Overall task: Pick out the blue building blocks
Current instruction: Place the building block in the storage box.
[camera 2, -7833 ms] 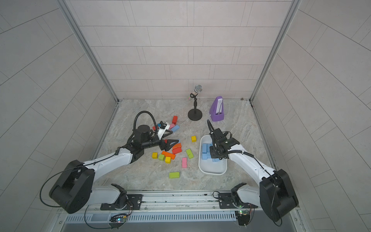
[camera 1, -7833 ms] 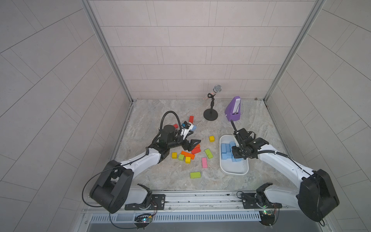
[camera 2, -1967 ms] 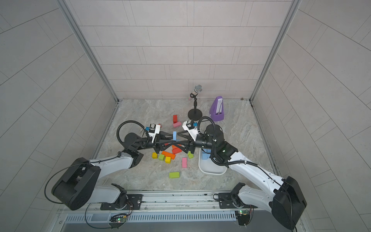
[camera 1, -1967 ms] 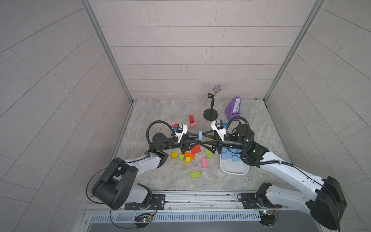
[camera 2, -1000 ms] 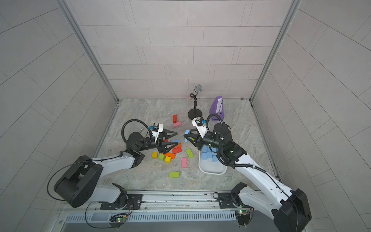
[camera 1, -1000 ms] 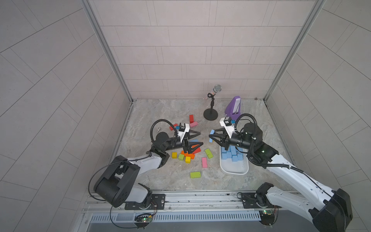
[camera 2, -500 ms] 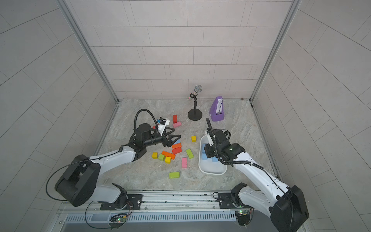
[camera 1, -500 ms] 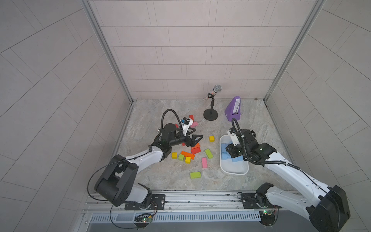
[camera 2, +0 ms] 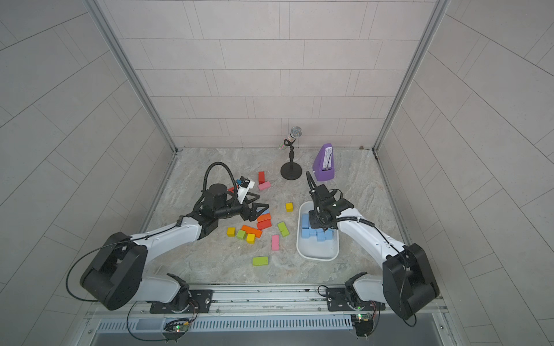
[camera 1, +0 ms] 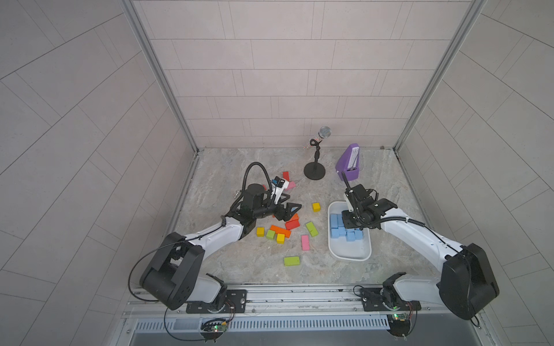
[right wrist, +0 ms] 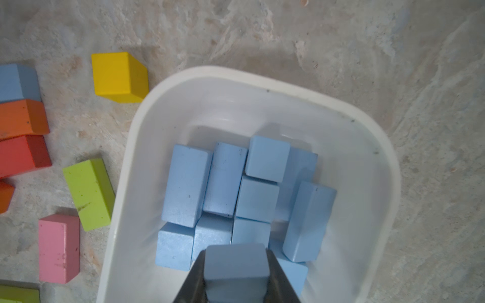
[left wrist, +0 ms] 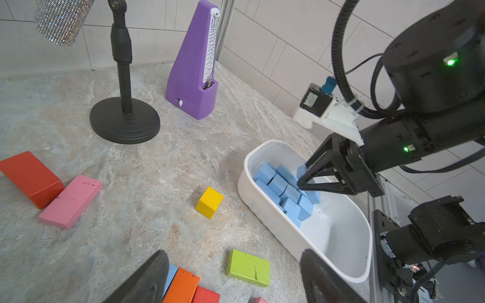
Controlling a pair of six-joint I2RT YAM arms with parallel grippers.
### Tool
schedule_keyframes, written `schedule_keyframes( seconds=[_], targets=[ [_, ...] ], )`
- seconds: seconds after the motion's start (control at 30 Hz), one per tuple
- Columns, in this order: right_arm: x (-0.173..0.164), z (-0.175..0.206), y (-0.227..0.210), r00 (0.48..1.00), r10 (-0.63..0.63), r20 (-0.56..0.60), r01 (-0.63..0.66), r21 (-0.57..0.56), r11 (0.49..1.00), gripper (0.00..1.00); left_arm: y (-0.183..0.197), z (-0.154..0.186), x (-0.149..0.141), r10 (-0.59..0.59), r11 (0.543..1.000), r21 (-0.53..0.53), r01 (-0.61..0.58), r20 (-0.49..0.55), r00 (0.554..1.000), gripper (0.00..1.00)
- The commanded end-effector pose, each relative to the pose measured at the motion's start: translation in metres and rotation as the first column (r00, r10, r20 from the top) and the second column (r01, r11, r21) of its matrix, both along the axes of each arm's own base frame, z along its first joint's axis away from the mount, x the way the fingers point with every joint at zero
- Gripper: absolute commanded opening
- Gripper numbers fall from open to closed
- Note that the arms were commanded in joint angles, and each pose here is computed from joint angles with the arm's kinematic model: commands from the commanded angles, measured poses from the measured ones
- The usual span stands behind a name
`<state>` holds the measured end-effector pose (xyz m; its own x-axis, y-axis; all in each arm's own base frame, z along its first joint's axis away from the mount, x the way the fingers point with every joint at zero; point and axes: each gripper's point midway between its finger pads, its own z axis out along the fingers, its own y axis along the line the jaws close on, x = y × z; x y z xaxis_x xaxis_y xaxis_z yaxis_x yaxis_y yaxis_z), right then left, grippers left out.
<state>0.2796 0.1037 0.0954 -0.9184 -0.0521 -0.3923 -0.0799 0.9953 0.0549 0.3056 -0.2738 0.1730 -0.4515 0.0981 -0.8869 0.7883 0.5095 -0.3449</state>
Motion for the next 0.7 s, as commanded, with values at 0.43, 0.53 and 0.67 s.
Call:
schedule_keyframes(
  seconds=[0.43,0.53,0.67],
  targets=[
    [0.031,-0.017,0.011,0.998,-0.039,-0.048,0.039,0.006,0.999,0.18,-0.002,0.015,0.002,-0.017,1.000,0.000,0.017,0.053,0.998,0.83],
    [0.033,-0.019,0.012,0.998,-0.047,-0.050,0.048,0.018,0.999,0.19,-0.002,0.013,0.002,-0.020,1.000,0.003,0.020,0.053,0.998,0.83],
    [0.034,-0.021,0.012,0.997,-0.052,-0.050,0.053,0.024,0.998,0.28,-0.002,0.013,0.002,-0.020,1.000,0.002,0.019,0.054,0.998,0.83]
  ],
)
